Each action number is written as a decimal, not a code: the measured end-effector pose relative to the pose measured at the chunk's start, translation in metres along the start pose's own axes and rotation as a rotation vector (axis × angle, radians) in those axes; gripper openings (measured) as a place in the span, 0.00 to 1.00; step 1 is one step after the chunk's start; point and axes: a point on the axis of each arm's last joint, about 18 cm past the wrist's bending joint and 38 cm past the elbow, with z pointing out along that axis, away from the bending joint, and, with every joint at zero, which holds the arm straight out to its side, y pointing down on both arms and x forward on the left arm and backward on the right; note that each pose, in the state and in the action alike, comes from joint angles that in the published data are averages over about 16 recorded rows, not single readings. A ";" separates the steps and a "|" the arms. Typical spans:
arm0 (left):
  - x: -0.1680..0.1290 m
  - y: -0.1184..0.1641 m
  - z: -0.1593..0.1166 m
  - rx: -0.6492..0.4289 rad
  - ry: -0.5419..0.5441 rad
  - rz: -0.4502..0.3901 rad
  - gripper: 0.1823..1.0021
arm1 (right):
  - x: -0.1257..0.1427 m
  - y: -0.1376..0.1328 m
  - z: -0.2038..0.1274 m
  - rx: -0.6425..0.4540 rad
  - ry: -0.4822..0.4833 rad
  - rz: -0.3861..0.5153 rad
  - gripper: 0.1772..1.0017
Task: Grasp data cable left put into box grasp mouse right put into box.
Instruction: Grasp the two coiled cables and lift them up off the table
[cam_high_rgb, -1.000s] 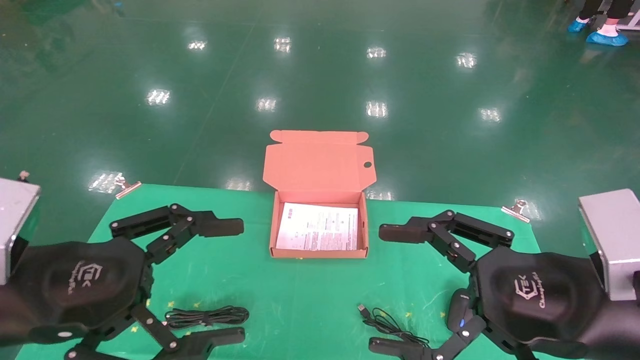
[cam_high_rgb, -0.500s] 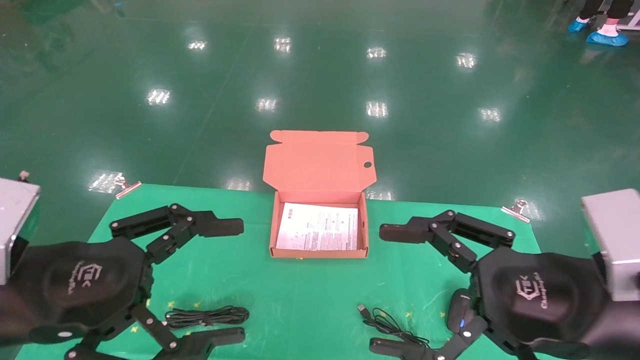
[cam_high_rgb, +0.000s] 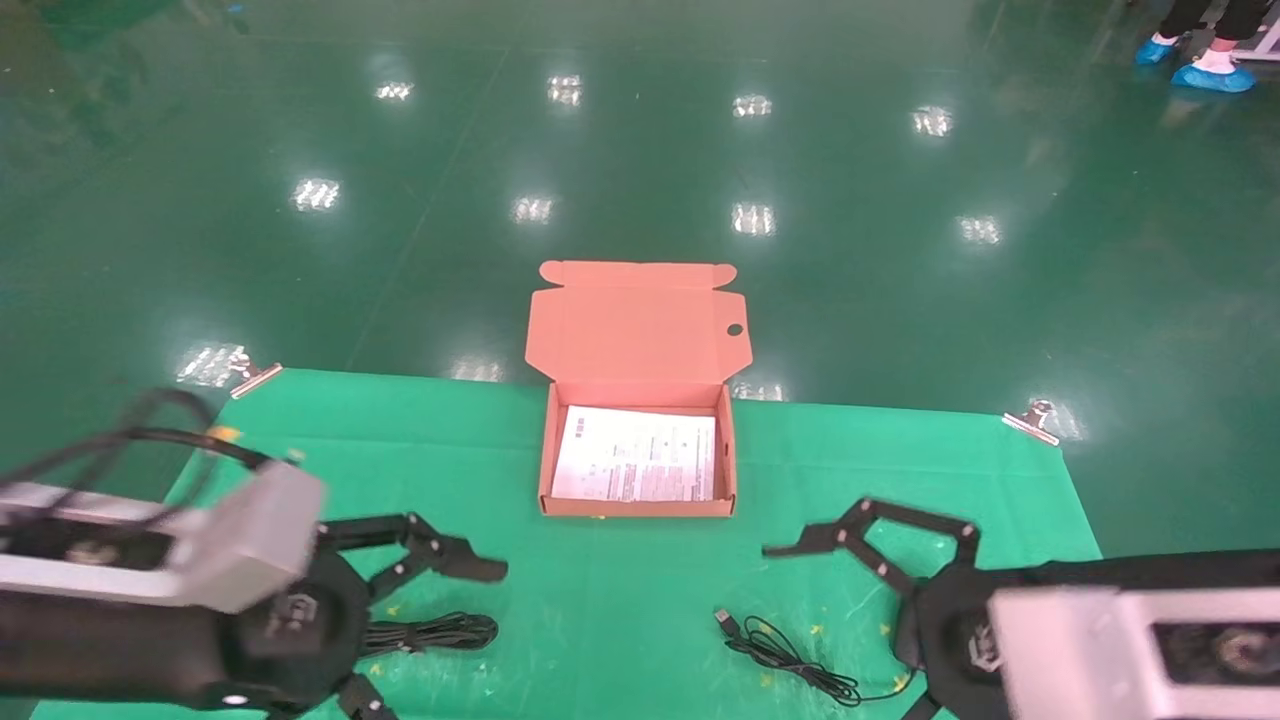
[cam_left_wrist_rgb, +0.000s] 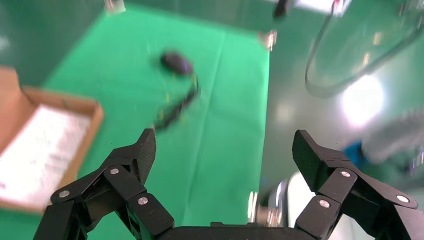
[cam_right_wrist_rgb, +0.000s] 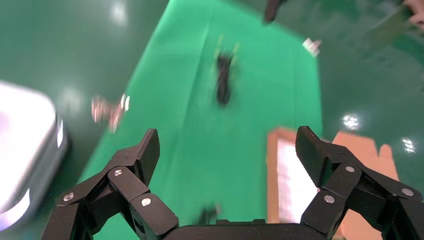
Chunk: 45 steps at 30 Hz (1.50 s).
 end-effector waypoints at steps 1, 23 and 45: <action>-0.003 0.002 0.004 -0.041 0.004 0.005 1.00 | 0.000 0.004 0.002 -0.031 -0.011 -0.031 1.00; -0.065 0.090 0.072 -0.786 -0.086 0.203 1.00 | 0.006 0.108 0.054 -0.566 -0.175 -0.375 1.00; -0.103 0.159 0.095 -0.800 -0.223 -0.051 1.00 | -0.001 0.178 0.117 -0.670 -0.108 -0.015 1.00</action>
